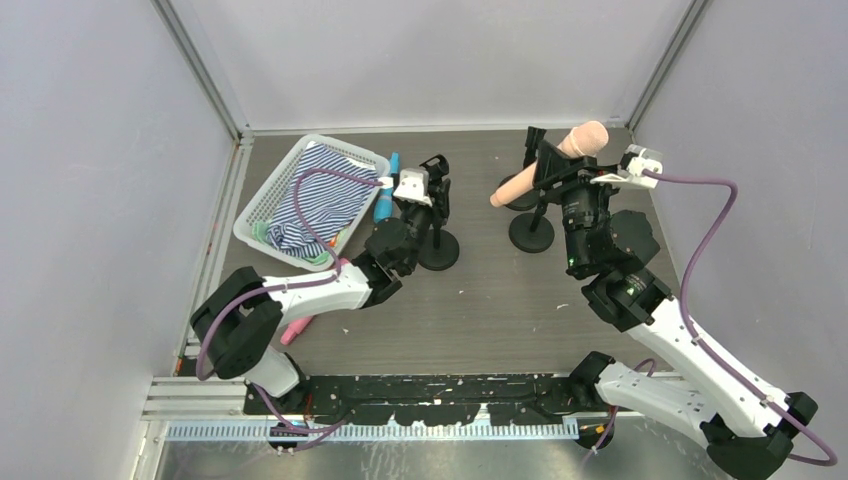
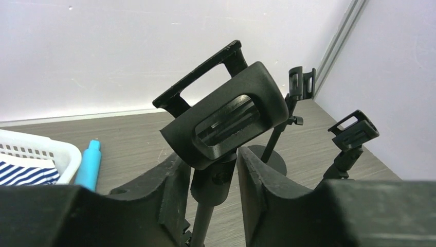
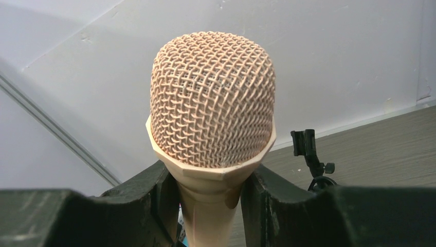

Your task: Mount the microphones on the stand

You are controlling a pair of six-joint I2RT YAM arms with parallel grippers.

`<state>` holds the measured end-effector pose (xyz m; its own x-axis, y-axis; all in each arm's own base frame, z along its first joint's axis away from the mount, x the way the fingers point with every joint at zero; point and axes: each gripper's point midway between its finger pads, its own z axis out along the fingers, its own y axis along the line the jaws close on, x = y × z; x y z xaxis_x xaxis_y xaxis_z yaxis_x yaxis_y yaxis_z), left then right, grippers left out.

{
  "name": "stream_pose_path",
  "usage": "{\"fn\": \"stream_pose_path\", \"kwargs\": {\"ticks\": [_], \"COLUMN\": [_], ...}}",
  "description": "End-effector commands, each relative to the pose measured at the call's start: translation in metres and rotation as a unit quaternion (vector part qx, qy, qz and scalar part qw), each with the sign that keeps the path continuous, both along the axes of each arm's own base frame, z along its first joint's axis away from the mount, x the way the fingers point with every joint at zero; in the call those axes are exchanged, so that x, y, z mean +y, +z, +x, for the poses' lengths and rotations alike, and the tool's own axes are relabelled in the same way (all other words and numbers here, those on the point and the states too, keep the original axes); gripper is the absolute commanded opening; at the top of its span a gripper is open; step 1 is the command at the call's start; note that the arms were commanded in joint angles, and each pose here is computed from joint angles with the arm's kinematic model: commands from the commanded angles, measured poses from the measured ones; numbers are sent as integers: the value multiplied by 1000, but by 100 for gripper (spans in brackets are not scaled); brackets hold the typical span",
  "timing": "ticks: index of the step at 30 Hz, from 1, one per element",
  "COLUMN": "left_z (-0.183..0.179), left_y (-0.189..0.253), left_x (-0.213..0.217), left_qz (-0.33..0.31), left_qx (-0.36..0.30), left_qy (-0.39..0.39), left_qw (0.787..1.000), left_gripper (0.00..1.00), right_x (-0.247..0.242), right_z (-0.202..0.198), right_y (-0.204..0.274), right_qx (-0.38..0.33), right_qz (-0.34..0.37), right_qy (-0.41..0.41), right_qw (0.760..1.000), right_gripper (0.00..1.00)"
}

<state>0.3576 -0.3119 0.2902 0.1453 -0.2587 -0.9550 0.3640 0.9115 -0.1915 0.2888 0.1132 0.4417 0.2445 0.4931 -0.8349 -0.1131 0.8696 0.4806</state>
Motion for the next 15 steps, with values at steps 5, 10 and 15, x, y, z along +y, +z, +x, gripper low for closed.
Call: {"fn": "stream_pose_path", "kwargs": {"ticks": [5,10,15], "left_z": [-3,-15,-38], "left_y": [7,5,19], "left_x": [-2,-12,-22], "left_qz": [0,32,34], "left_qx": [-6,13,9], "left_qy": [-6,-69,-164], "left_qw": [1000,997,986], "left_gripper": [8,0,0], "right_x": [15,25,22], "right_z": [-21,-31,-40], "right_y": [40,48,54], "right_qx": [-74,-98,-119], "right_qz": [21,17,30], "right_qy": [79,120,128], "right_qw": [994,988,984], "right_gripper": [1,1,1]}}
